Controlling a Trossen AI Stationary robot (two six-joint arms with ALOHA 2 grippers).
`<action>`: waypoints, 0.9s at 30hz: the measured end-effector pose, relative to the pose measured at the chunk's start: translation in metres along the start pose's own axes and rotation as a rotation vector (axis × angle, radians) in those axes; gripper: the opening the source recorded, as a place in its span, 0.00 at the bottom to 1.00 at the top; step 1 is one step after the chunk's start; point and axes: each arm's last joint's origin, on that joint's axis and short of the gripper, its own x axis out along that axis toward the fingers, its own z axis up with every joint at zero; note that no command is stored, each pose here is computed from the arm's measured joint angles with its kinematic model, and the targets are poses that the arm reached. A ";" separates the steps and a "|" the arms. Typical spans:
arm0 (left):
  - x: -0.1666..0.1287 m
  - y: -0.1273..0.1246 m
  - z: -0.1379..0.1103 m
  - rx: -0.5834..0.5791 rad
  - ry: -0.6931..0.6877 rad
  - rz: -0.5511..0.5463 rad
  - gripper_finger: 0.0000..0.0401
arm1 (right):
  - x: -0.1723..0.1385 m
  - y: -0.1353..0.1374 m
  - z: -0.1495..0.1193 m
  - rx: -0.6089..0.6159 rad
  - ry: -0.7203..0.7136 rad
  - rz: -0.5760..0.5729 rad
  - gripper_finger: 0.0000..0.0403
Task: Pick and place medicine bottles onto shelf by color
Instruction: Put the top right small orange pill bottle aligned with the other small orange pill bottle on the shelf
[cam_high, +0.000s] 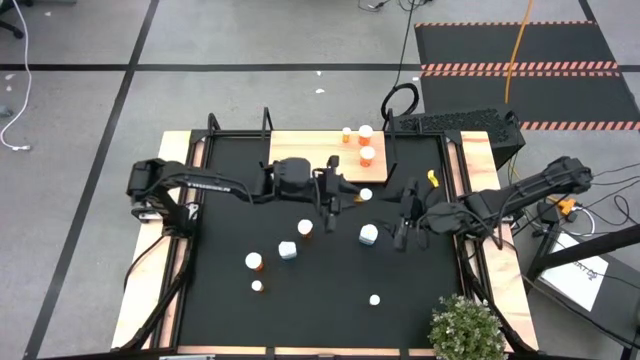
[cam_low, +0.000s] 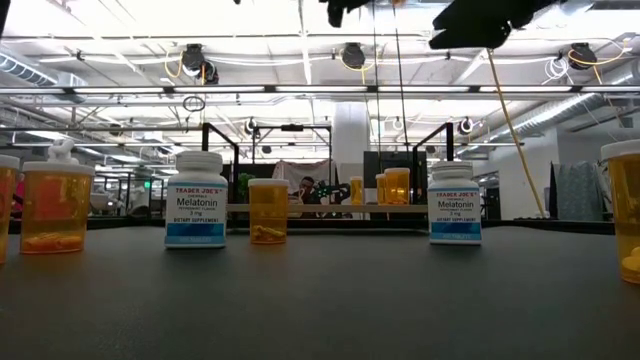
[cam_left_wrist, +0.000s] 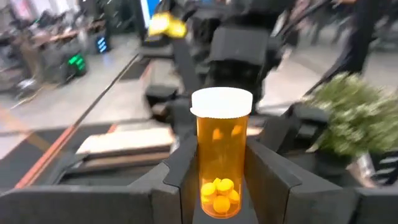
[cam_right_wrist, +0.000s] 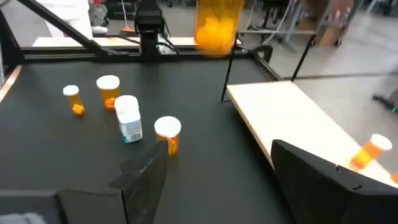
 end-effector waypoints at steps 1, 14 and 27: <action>0.001 0.000 -0.001 -0.005 -0.029 -0.020 0.29 | 0.002 0.001 0.000 -0.012 -0.021 0.000 0.68; 0.024 -0.005 -0.037 -0.012 -0.204 -0.085 0.29 | 0.008 0.004 0.007 -0.059 -0.148 0.005 0.67; 0.029 -0.002 -0.044 0.022 -0.206 -0.075 0.29 | 0.008 0.005 0.007 -0.061 -0.147 0.013 0.52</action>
